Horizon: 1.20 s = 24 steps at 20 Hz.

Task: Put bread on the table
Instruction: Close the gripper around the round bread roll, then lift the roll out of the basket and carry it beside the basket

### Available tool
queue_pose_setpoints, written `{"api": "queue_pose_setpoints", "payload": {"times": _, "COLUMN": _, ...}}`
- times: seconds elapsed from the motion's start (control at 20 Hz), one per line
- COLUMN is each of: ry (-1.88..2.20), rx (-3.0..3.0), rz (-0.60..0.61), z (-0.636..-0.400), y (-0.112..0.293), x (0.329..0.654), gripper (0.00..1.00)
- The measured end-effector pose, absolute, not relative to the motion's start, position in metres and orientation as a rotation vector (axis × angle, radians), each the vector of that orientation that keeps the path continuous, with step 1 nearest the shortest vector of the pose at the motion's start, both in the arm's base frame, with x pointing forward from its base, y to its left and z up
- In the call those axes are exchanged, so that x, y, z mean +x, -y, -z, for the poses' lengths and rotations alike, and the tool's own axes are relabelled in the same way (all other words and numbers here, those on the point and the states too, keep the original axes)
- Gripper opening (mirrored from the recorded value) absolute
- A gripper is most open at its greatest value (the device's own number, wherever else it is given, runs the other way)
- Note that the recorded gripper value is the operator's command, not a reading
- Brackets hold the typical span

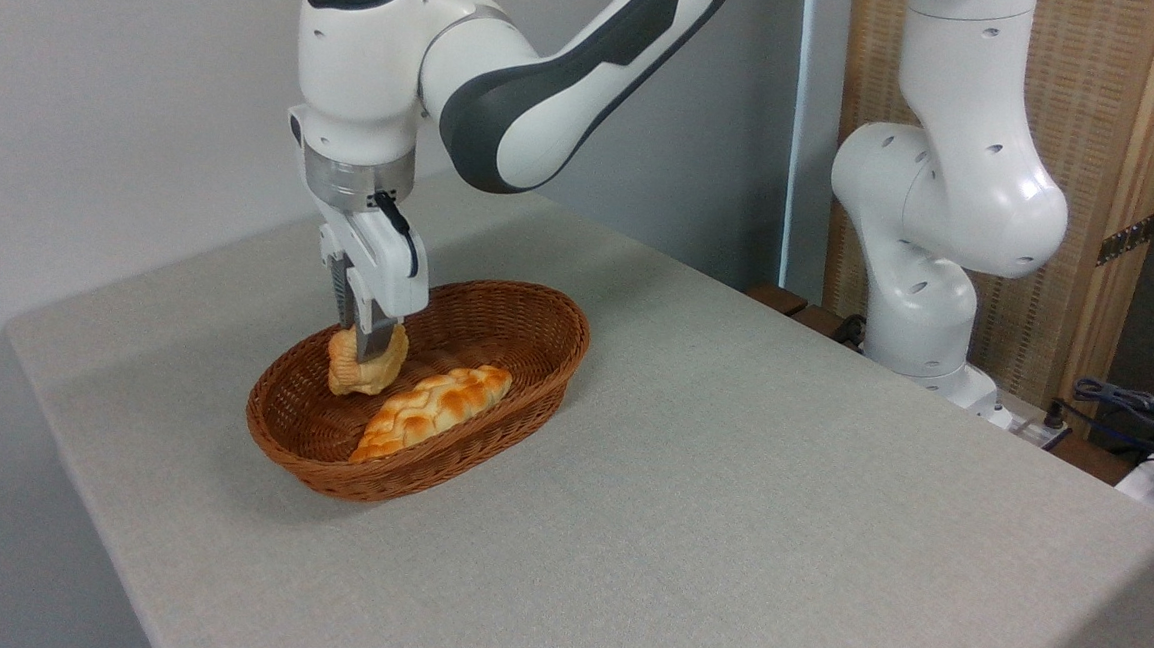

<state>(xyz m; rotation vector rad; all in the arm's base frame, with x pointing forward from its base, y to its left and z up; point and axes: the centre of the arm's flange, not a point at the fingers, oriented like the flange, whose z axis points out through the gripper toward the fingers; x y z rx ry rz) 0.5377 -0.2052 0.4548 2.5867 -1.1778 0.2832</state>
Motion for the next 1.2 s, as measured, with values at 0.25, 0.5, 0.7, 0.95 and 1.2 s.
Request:
{"api": "queue_pose_setpoints", "payload": {"times": 0.25, "ry": 1.122, "rx": 2.610, "rz": -0.325, "z": -0.474, "y": 0.180, "x": 0.552, "gripper": 0.24}}
{"api": "queue_pose_setpoints", "payload": {"times": 0.5, "ry": 1.093, "rx": 2.626, "rz": -0.334, "z": -0.519, "y": 0.092, "x": 0.573, "gripper": 0.26}}
{"api": "queue_pose_setpoints", "payload": {"times": 0.7, "ry": 1.063, "rx": 2.656, "rz": -0.386, "z": -0.538, "y": 0.025, "x": 0.575, "gripper": 0.26}}
{"api": "queue_pose_setpoints", "payload": {"times": 0.95, "ry": 1.060, "rx": 2.669, "rz": -0.371, "z": -0.522, "y": -0.014, "x": 0.580, "gripper": 0.44}}
{"api": "queue_pose_setpoints", "payload": {"times": 1.2, "ry": 1.058, "rx": 2.677, "rz": -0.330, "z": -0.499, "y": -0.031, "x": 0.586, "gripper": 0.96}}
